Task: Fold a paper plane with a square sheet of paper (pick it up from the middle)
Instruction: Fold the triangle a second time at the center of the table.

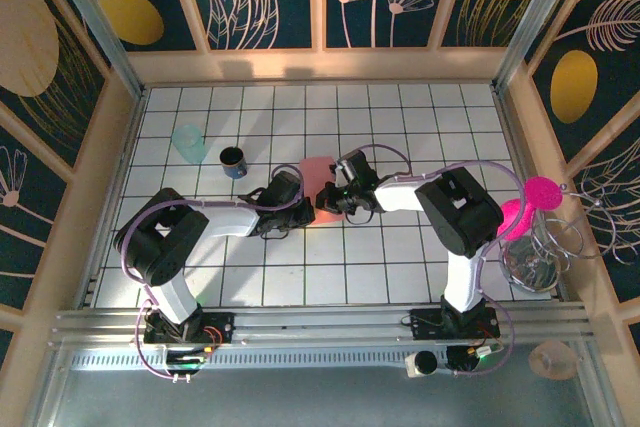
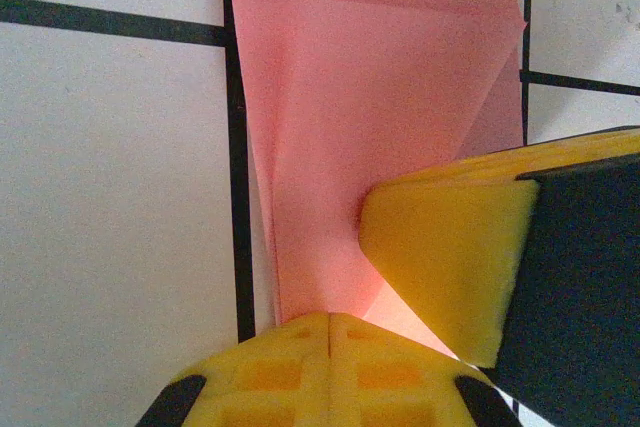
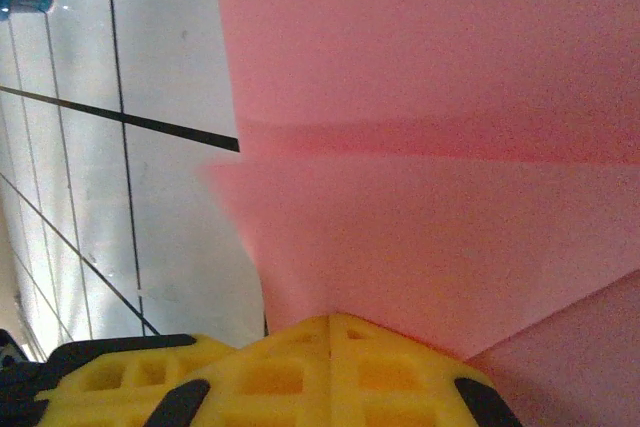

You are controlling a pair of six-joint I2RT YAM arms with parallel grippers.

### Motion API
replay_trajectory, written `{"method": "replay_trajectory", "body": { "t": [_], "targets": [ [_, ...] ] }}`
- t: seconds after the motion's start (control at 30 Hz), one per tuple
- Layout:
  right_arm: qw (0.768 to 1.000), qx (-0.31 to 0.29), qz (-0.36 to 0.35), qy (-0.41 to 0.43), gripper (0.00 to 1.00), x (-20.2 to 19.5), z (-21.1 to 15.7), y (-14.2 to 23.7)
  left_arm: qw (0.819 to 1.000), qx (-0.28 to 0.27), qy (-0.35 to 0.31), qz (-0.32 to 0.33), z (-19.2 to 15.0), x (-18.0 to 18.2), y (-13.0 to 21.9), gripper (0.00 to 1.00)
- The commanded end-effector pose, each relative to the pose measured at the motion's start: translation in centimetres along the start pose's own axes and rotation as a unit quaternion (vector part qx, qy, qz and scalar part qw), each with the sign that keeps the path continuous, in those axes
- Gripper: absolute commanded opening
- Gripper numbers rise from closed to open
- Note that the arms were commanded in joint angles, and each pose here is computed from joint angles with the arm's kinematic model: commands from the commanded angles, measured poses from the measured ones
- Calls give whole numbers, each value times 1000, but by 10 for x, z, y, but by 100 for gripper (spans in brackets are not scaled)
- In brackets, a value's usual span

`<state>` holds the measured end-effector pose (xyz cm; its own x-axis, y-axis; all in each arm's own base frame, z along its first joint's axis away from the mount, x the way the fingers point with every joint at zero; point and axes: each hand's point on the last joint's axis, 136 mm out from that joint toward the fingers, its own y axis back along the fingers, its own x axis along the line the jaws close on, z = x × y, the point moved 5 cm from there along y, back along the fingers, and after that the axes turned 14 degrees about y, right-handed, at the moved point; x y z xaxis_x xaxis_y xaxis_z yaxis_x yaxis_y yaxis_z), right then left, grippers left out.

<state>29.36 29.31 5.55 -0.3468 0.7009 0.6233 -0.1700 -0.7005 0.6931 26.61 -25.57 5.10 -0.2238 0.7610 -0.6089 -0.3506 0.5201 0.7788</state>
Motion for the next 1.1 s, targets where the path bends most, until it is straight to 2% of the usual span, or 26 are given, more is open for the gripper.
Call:
{"method": "replay_trajectory", "body": {
  "t": [0.0,0.17,0.27,0.43,0.57,0.7,0.87,1.07],
  "targets": [
    [999,4,-36,-7,0,-19,2,-2,994,25,22,104,-19,50,0,0],
    [998,-21,-59,-29,0,-49,21,1,991,36,35,122,-27,65,-1,0],
    [994,-51,-80,-61,0,-83,43,14,990,40,40,127,-32,72,0,0],
    [989,-87,-88,-81,0,-98,68,32,992,41,39,114,-31,67,1,0],
    [989,-102,-87,-69,0,-87,79,43,996,36,28,80,-23,46,2,0],
    [988,-124,-67,-58,1,-65,77,63,1000,1,0,11,-2,-3,19,0],
    [988,-135,-32,-62,14,-41,56,77,998,-43,-23,-48,18,-42,36,5],
    [989,-120,17,-87,29,-20,32,68,998,-53,-33,-30,28,-39,24,9]
  ]
}}
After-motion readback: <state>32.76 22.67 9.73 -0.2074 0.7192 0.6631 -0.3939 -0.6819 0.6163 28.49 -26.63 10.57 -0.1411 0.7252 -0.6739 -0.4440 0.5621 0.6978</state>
